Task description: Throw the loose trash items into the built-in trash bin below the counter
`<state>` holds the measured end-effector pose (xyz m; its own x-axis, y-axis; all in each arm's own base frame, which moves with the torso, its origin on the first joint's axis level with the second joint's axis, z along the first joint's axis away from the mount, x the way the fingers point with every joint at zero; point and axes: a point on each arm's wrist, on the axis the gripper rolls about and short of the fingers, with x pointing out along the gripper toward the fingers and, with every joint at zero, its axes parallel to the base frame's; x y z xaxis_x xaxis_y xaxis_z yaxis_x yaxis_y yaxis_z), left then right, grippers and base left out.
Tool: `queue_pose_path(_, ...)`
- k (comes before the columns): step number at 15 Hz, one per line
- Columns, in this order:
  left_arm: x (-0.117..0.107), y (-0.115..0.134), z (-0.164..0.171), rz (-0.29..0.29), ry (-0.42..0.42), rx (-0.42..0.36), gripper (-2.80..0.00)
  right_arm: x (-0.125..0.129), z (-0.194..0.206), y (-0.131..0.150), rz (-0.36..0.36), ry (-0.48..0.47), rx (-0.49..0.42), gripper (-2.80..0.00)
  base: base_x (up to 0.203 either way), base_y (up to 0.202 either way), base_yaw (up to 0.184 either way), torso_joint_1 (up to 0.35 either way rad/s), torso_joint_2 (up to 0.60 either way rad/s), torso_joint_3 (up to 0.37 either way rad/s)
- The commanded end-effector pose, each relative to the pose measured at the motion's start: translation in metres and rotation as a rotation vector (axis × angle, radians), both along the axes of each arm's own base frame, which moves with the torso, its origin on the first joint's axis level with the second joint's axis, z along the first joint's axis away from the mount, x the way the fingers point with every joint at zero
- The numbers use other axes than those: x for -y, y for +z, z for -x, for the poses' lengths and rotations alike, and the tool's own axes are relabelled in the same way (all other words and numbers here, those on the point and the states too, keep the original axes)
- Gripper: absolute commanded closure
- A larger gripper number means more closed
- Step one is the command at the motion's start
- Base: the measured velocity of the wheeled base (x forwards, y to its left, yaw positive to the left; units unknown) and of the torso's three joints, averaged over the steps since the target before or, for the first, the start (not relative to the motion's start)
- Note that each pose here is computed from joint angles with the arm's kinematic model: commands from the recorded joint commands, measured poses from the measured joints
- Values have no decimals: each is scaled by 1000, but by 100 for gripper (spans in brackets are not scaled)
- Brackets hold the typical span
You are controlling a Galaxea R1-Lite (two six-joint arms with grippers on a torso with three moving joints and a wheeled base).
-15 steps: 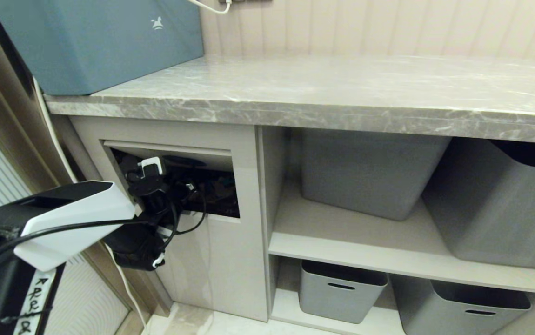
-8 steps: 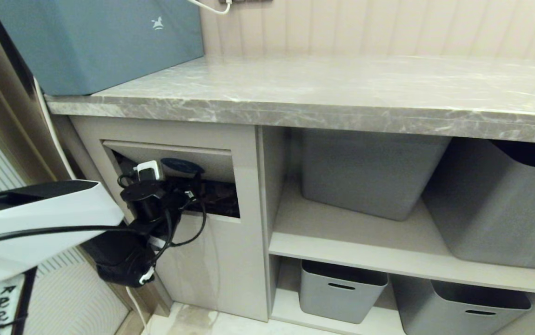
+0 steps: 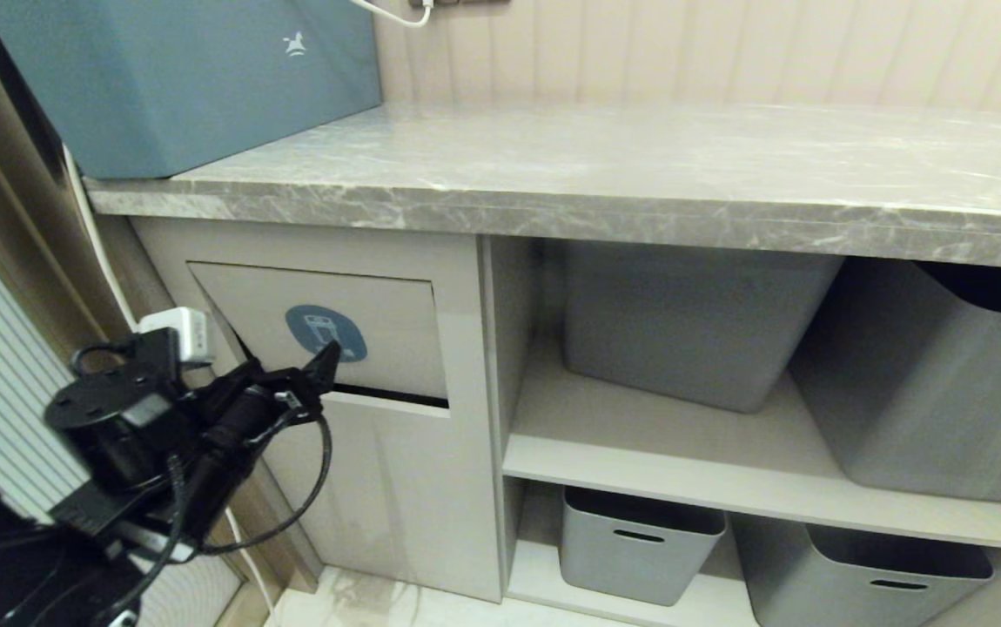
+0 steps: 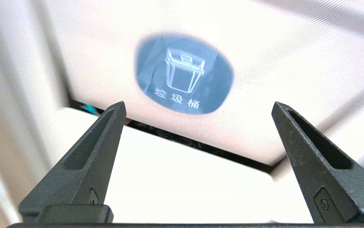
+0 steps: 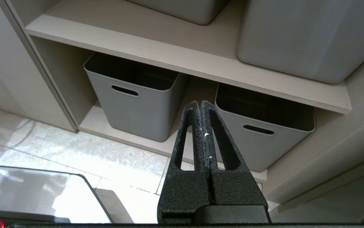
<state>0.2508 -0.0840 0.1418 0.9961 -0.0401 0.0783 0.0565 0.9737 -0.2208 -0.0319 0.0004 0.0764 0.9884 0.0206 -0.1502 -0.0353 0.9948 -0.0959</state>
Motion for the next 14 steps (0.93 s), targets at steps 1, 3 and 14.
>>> queue_pose_path(1, -23, 32, 62, 42, 3, 123, -280, 0, 0, 0, 4, 1, -1, 0, 0, 0, 0, 0, 0, 0)
queue_pose_path(3, -40, 29, 105, 39, 15, 137, -280, 0, 0, 0, 5, 2, -1, 0, 0, 0, 0, 0, 0, 0)
queue_pose_path(14, -102, 17, 93, -42, 398, -46, -280, 0, 0, -1, 2, -4, -2, 0, 0, 0, 0, 0, 0, 0)
